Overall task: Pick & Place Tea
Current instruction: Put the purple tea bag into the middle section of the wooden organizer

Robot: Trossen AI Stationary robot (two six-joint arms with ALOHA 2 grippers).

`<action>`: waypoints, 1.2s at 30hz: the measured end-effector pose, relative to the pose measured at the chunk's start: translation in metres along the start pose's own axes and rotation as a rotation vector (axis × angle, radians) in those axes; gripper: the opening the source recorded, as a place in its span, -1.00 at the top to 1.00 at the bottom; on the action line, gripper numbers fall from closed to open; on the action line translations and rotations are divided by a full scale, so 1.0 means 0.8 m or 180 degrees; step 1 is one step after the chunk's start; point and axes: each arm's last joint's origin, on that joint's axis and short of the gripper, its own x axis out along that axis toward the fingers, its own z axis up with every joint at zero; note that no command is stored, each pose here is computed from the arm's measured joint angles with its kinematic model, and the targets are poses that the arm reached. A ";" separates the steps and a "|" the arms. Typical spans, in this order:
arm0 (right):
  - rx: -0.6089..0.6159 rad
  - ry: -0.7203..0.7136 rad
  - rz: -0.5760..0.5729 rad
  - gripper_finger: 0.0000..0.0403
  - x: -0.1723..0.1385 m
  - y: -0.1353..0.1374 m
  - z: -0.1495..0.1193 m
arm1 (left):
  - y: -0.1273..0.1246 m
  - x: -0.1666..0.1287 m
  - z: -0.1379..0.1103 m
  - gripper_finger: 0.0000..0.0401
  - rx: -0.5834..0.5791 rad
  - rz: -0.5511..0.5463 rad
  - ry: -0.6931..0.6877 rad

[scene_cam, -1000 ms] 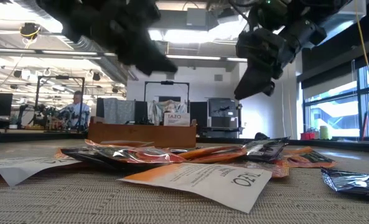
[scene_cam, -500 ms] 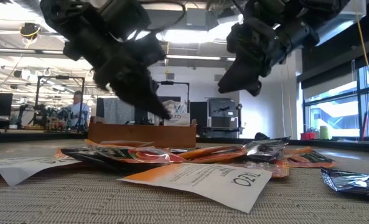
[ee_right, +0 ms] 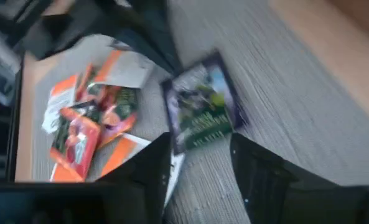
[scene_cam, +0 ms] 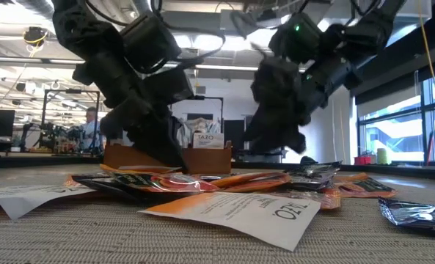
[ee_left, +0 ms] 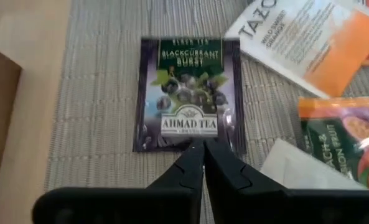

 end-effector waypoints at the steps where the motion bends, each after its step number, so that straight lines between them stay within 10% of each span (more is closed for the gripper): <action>1: 0.0115 0.0006 -0.0006 0.08 0.004 -0.002 -0.002 | 0.000 0.002 0.000 0.95 0.0000 -0.0001 -0.0007; 36: 0.0559 -0.0092 0.0000 0.08 0.028 0.004 -0.016 | -0.001 0.010 -0.006 0.96 -0.0010 0.0002 0.0043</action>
